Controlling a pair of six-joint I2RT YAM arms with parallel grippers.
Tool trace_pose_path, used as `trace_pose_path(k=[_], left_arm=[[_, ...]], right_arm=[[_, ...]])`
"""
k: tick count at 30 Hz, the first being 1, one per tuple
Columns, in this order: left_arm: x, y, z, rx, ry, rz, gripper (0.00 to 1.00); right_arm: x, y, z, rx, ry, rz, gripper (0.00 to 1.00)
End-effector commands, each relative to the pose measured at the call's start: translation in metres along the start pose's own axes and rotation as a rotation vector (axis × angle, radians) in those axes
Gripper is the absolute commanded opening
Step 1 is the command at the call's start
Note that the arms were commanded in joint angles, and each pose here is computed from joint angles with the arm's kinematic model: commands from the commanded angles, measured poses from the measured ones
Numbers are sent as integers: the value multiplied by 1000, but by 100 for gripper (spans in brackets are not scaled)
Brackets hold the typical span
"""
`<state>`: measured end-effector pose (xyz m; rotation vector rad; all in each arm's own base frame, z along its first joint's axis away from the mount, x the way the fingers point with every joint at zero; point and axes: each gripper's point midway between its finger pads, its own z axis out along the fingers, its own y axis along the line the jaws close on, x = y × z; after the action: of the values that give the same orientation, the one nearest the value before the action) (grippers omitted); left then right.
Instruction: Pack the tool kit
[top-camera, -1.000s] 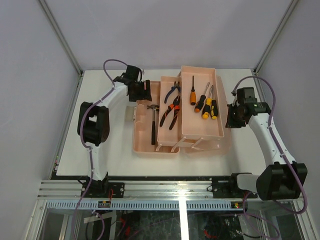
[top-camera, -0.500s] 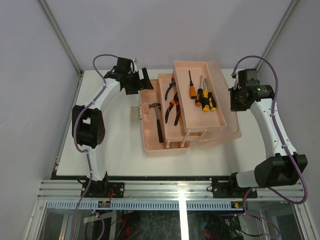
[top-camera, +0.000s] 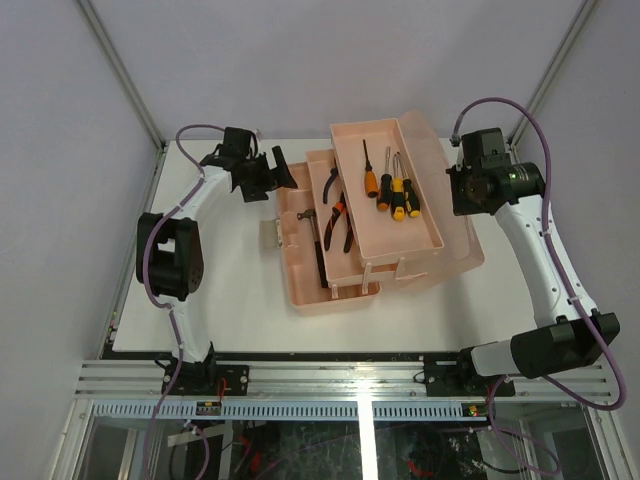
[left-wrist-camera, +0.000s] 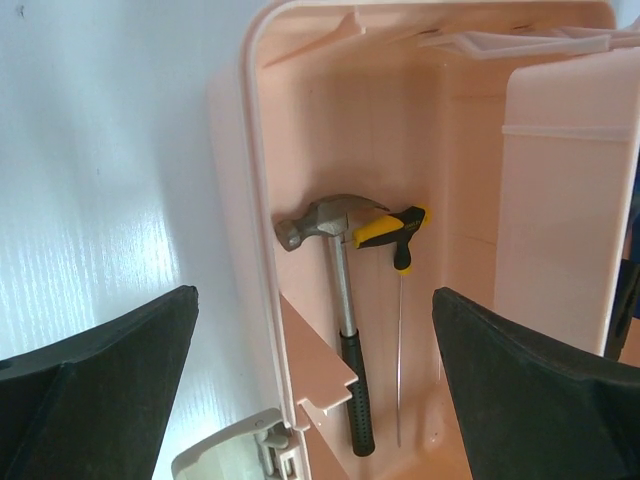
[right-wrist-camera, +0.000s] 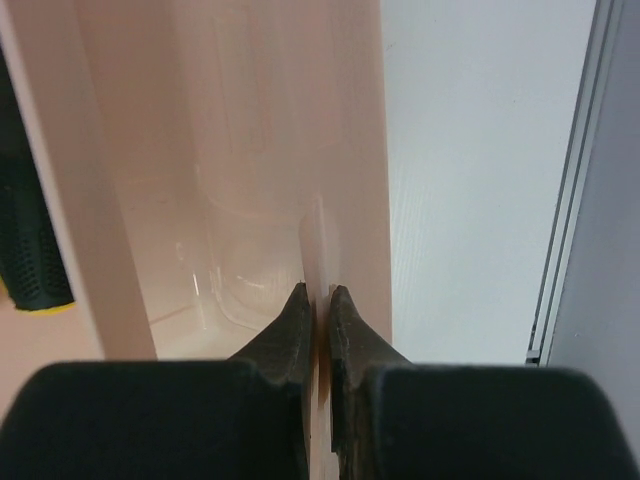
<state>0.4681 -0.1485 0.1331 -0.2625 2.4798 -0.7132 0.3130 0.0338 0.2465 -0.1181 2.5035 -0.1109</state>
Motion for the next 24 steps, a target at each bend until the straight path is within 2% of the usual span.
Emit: trace_pose_path(k=[1, 11, 19, 24], left_arm=[[-9, 4, 4, 5, -54, -20, 100], [-14, 14, 4, 37, -55, -94, 100], [-13, 23, 10, 59, -38, -155, 100], [-31, 28, 1, 102, -65, -204, 100]], right_arm=[[-81, 6, -60, -30, -350, 78, 0], [-93, 36, -77, -31, -398, 6, 0], [-96, 89, -75, 29, -420, -155, 0], [-87, 125, -67, 94, -423, -256, 0]])
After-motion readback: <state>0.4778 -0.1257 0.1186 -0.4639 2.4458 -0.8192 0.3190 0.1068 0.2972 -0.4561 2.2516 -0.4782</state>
